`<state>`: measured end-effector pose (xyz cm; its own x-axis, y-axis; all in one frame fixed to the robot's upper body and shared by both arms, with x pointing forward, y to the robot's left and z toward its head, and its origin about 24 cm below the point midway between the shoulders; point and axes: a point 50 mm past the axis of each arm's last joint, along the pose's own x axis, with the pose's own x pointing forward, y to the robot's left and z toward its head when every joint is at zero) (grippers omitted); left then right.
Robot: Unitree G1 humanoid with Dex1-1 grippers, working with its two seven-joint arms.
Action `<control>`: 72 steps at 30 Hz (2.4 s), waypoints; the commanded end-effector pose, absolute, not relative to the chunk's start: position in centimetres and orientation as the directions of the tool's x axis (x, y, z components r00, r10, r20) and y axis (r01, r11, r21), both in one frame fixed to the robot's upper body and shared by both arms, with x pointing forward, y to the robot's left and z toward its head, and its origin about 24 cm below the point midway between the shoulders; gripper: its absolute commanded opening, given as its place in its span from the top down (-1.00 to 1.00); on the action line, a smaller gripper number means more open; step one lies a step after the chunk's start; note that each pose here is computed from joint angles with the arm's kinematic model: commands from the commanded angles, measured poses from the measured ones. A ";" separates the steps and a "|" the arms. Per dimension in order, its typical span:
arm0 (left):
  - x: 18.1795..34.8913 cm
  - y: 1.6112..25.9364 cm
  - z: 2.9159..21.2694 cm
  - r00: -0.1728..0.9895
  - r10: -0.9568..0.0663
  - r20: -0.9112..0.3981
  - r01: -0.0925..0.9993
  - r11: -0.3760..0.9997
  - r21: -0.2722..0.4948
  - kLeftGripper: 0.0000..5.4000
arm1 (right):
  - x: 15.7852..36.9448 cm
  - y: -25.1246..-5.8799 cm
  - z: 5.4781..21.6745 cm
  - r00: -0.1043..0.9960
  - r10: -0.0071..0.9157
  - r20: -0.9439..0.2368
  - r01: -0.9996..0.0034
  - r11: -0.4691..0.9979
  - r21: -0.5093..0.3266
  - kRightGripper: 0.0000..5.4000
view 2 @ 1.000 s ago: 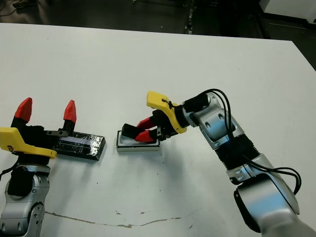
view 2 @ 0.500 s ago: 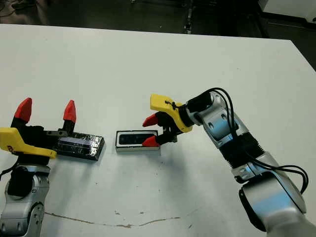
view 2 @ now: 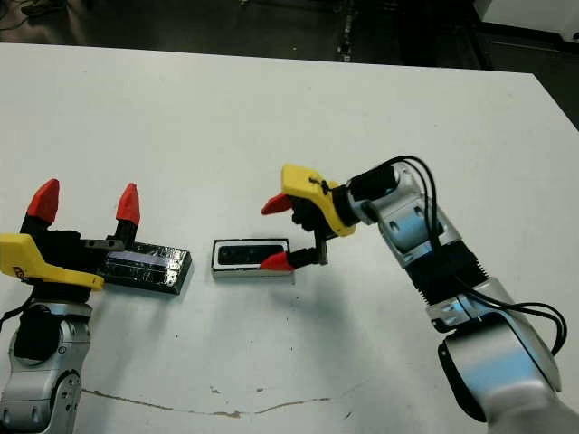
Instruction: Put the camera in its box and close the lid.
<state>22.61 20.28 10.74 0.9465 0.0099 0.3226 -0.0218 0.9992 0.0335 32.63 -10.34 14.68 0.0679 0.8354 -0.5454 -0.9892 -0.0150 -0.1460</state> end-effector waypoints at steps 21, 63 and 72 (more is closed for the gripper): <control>22.6 20.7 11.0 0.947 0.001 0.321 -0.024 0.997 0.068 -1.00 | 25.6 -20.1 14.7 0.776 0.629 0.032 -0.629 0.777 -0.013 -0.96; 29.2 24.9 22.6 0.165 -0.768 -0.619 0.937 -0.074 0.341 -1.00 | 21.8 -19.8 8.0 0.976 0.204 0.076 -0.211 0.974 0.088 1.00; 29.5 23.7 19.2 -0.034 -0.809 -0.587 0.992 -0.099 0.079 -1.00 | 21.9 -19.8 8.0 0.975 0.211 0.075 -0.217 0.972 0.088 1.00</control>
<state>29.52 23.40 19.05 -0.0273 -0.8224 -0.5682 0.9889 -0.1054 0.1050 21.96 -19.48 8.03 0.9731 0.2190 0.0709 -0.2253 0.9694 0.0976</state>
